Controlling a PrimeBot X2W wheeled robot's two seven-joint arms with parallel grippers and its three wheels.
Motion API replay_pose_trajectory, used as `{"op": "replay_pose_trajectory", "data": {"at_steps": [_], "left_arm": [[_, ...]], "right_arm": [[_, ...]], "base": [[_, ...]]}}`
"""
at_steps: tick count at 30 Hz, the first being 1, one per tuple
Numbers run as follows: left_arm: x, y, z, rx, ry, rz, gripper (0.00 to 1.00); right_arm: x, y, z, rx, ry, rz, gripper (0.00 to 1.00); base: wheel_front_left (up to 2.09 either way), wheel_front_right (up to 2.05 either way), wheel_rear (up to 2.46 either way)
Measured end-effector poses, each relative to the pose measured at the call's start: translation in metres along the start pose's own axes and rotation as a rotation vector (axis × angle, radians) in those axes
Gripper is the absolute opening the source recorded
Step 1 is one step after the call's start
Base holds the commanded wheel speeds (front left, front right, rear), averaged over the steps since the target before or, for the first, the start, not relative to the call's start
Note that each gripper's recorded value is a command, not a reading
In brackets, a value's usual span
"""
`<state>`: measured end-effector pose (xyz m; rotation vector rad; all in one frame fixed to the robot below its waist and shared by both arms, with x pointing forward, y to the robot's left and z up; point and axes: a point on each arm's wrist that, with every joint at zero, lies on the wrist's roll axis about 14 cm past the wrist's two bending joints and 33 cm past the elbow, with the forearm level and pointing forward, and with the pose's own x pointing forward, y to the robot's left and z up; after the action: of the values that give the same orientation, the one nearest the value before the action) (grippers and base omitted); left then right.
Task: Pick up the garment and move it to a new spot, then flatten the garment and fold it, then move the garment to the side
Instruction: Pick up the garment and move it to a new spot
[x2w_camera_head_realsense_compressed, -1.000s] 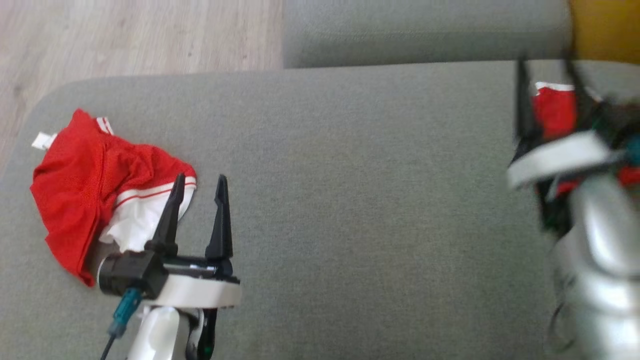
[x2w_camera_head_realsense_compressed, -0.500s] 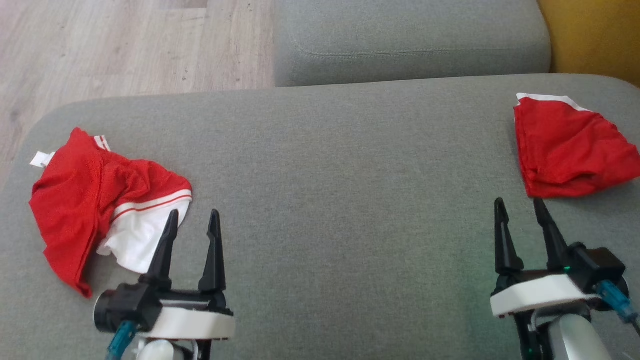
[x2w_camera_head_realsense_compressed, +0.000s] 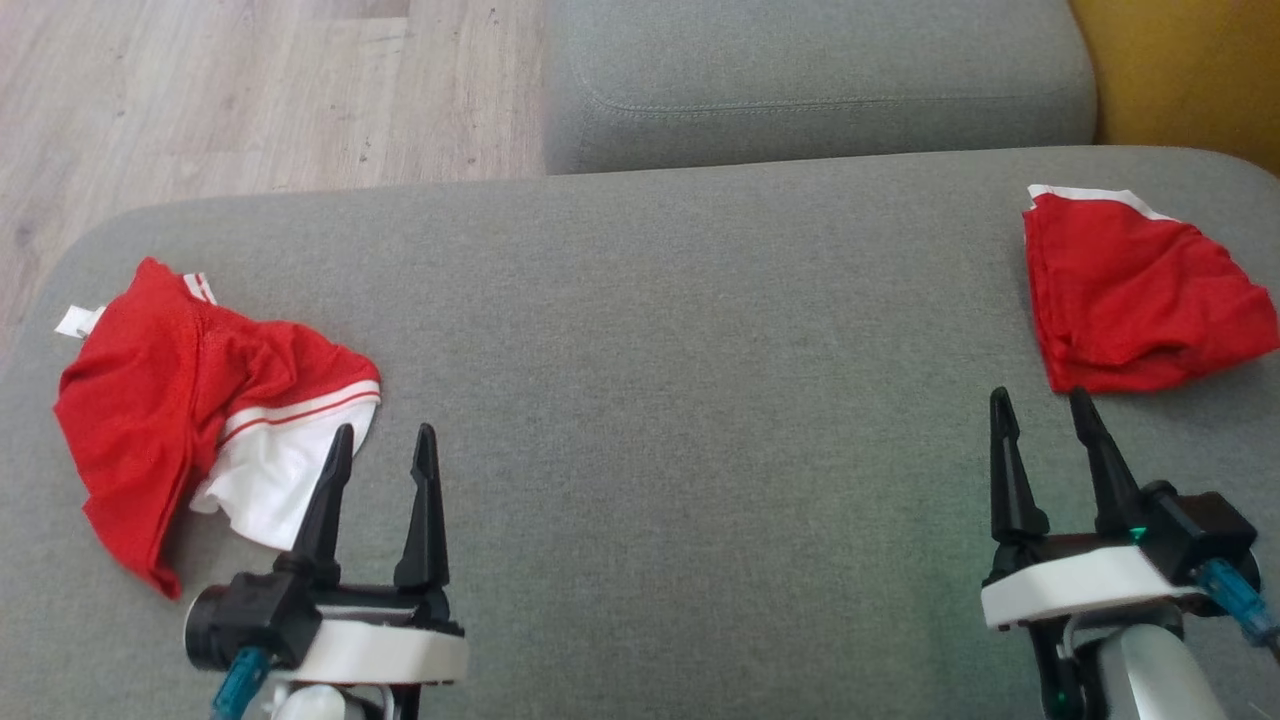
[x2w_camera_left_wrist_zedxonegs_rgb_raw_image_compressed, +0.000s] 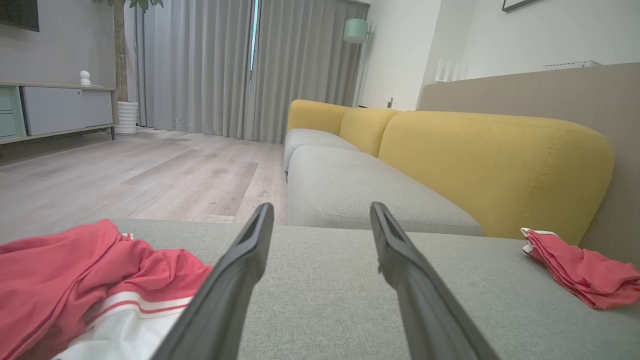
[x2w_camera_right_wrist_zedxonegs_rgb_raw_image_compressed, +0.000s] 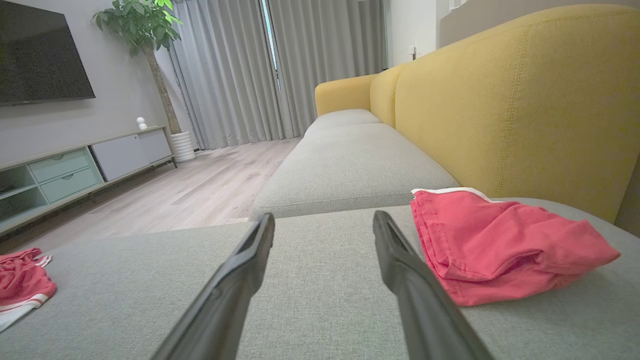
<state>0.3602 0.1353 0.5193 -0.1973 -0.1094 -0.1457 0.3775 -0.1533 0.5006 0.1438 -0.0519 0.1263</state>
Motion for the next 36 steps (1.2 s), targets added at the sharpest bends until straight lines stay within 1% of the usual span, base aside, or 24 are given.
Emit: {"op": "replay_pose_trajectory", "data": {"at_steps": [5, 9, 14, 18, 24, 25, 28, 32, 36], "left_arm": [[-0.002, 0.004, 0.002, 0.002, -0.005, 0.014, 1.00], [-0.008, 0.017, 0.006, 0.009, -0.015, 0.054, 1.00], [-0.021, 0.037, 0.010, 0.035, -0.023, 0.126, 1.00], [-0.037, 0.056, 0.014, 0.060, -0.031, 0.197, 1.00], [-0.073, 0.092, 0.021, 0.082, -0.044, 0.341, 1.00], [-0.086, 0.102, 0.022, 0.088, -0.047, 0.384, 1.00], [-0.101, 0.112, 0.026, 0.097, -0.055, 0.428, 1.00], [-0.118, 0.125, 0.031, 0.105, -0.068, 0.486, 1.00], [-0.124, 0.133, 0.031, 0.110, -0.063, 0.513, 1.00]], "right_arm": [[0.002, 0.004, -0.001, 0.001, 0.004, 0.013, 1.00], [0.004, 0.020, -0.008, 0.005, 0.022, 0.062, 1.00], [0.007, 0.054, -0.020, 0.008, 0.062, 0.163, 1.00], [0.008, 0.081, -0.027, 0.030, 0.083, 0.241, 1.00], [0.008, 0.130, -0.034, 0.058, 0.112, 0.383, 1.00], [0.006, 0.146, -0.036, 0.063, 0.123, 0.433, 1.00], [0.002, 0.168, -0.041, 0.074, 0.142, 0.499, 1.00], [-0.005, 0.189, -0.048, 0.084, 0.172, 0.565, 1.00], [-0.006, 0.195, -0.052, 0.089, 0.186, 0.586, 1.00]], "base": [[0.00, 0.00, 0.00], [0.00, 0.00, 0.00], [0.00, 0.00, 0.00], [0.00, 0.00, 0.00], [0.00, 0.00, 0.00], [0.00, 0.00, 0.00], [0.00, 0.00, 0.00], [0.00, 0.00, 0.00], [0.00, 0.00, 0.00]]}}
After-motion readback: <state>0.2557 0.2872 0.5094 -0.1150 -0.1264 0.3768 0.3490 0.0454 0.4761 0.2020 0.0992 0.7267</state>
